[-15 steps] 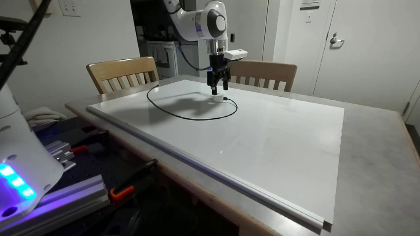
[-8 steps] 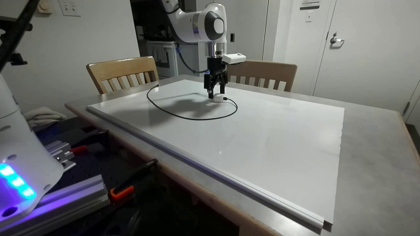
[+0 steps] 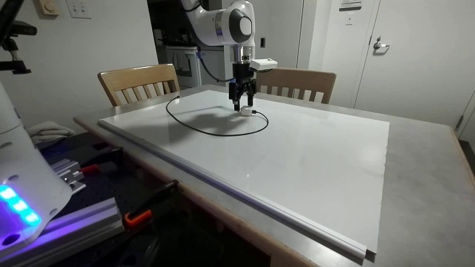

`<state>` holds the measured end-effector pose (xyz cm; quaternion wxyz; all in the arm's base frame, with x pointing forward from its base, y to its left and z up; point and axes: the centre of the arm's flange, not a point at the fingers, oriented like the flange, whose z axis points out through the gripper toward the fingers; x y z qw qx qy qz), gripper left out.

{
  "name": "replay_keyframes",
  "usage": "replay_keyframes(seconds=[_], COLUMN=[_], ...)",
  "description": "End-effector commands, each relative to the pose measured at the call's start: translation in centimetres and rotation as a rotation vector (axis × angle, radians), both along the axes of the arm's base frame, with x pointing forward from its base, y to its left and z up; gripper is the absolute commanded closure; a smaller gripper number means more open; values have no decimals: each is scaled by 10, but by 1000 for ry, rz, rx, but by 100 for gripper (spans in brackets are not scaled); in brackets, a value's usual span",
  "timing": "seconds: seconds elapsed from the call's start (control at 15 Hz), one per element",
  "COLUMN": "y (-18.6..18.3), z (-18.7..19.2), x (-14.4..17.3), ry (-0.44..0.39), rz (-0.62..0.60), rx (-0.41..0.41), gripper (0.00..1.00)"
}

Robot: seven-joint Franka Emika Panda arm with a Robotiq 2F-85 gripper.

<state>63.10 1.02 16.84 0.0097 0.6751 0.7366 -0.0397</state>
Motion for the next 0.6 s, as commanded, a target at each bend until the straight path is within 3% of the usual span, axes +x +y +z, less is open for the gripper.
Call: replay_keyframes(seconds=[0.0,0.27,0.4,0.53], y=[-3,0,2,6], z=[5,4,4,5], x=[-14,-12,-8,-5], ry=[-52,-165,-226,-234], rz=[-11,19,17,12], rx=[-65,-141,-142,-129], gripper=[0,0,0,0])
